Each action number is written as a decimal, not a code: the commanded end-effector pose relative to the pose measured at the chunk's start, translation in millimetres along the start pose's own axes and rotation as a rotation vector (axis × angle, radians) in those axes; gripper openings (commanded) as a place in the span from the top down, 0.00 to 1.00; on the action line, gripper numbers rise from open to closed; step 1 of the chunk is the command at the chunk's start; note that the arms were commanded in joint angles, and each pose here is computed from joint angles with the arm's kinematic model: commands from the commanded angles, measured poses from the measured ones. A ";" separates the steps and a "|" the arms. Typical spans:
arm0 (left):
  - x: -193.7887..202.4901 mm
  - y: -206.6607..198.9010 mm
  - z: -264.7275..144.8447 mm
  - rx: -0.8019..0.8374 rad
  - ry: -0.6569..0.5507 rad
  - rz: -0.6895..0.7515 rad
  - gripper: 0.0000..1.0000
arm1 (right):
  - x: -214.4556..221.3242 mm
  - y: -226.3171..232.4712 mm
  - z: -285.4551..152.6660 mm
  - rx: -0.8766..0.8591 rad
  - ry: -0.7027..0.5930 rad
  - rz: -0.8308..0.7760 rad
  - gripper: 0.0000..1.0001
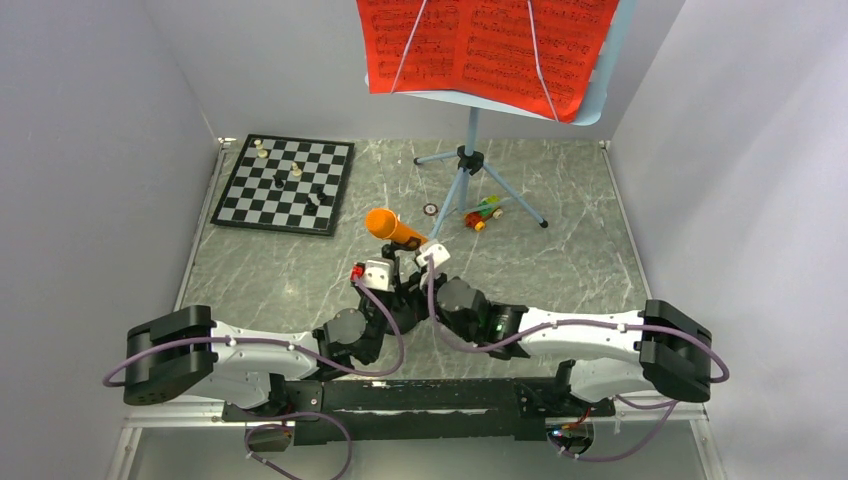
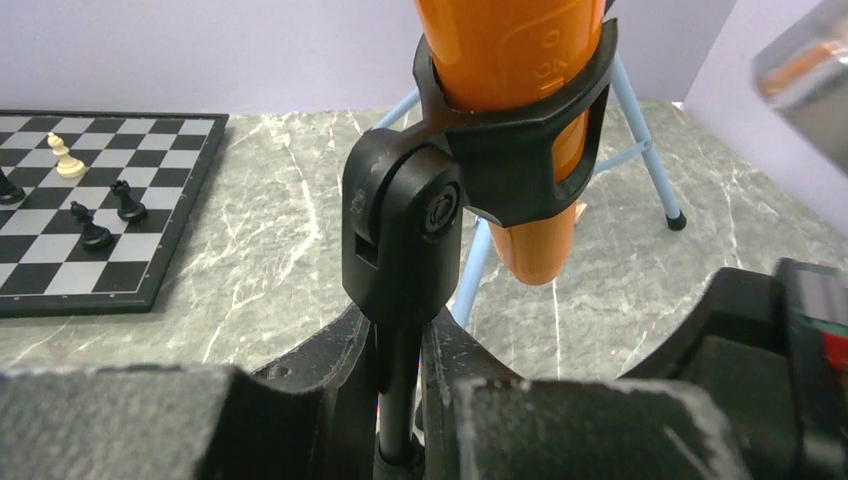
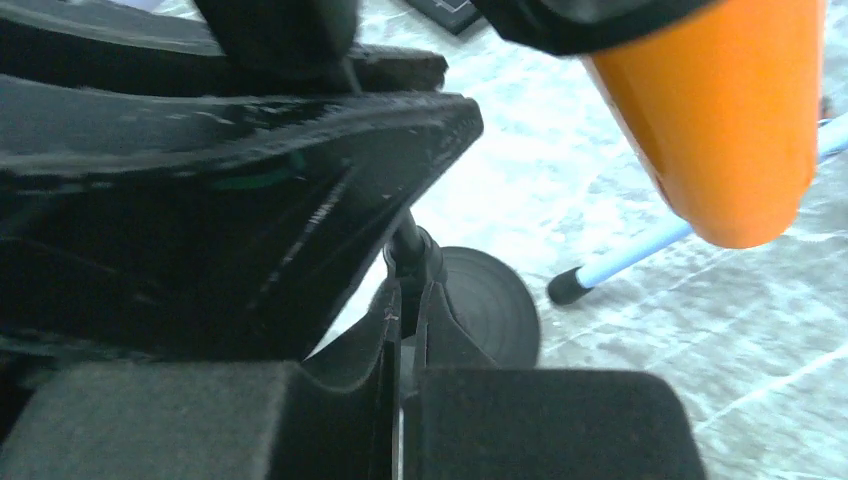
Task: Pack up the instrument practice props
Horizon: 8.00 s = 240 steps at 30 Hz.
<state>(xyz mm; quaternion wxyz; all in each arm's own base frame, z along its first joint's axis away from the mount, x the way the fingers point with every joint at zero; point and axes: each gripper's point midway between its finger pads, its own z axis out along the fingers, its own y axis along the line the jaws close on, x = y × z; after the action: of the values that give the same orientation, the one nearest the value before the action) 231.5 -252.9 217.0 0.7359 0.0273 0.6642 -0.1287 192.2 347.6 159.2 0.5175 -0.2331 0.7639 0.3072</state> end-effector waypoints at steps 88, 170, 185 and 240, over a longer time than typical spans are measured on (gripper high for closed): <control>85.3 -3.1 -29.0 0.415 0.244 0.032 1.00 | -89.5 -43.0 -60.3 0.073 -0.265 -0.133 0.15; 142.1 6.3 -63.2 0.412 0.380 0.139 1.00 | -154.3 -73.7 -58.8 0.419 -0.522 -0.558 1.00; 144.6 3.0 -64.8 0.427 0.379 0.137 1.00 | -168.4 -84.3 -83.0 0.470 -0.549 -0.439 1.00; -153.0 -60.0 -120.7 1.069 -0.155 -0.255 0.01 | -223.3 68.9 -118.0 -0.407 -0.194 0.103 1.00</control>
<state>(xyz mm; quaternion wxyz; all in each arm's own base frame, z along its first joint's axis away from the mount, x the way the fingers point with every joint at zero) 116.3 -254.9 344.9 0.6767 0.2606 0.4923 -0.4815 180.0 293.7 399.4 0.5766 -0.2220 0.6693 0.4127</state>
